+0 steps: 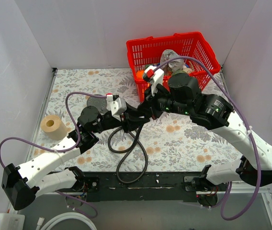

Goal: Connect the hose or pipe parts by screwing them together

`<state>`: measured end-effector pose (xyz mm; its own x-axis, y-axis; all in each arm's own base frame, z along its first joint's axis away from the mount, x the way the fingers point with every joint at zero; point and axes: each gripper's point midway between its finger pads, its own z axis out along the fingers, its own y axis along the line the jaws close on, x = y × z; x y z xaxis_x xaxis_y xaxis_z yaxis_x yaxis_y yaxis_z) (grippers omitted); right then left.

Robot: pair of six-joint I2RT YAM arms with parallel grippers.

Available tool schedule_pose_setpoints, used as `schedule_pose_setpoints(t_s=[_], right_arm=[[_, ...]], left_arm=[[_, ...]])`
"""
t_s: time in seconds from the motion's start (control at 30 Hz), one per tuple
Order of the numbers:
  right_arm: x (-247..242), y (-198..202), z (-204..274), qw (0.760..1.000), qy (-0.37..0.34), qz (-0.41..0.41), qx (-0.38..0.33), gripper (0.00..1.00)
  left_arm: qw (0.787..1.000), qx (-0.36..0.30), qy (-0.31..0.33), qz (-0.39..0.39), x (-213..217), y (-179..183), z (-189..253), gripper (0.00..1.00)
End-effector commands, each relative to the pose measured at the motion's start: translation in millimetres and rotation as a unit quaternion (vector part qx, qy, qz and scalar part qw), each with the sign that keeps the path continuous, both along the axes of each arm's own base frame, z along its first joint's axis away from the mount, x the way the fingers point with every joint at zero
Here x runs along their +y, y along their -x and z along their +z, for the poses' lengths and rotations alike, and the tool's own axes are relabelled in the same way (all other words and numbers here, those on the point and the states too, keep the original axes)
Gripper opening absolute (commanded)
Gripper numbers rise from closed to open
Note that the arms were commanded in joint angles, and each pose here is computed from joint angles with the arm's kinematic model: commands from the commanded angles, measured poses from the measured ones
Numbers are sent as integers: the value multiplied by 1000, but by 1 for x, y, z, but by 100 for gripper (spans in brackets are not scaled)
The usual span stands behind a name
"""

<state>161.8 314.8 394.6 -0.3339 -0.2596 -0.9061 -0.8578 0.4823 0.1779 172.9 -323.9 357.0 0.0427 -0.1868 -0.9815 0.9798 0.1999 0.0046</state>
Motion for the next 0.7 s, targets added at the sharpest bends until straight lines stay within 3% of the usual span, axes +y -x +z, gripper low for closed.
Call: schedule_pose_setpoints(t_s=[0.0, 0.4, 0.67], right_arm=[[-5, -24, 32, 997, -8, -62, -39, 1], [-34, -45, 60, 987, 16, -134, -89, 1], [-60, -51, 24, 979, 49, -173, -93, 1]], left_arm=[[997, -47, 22, -51, 3, 26, 31, 0], [994, -45, -1, -97, 4, 44, 19, 0], [994, -61, 33, -90, 10, 47, 44, 0]])
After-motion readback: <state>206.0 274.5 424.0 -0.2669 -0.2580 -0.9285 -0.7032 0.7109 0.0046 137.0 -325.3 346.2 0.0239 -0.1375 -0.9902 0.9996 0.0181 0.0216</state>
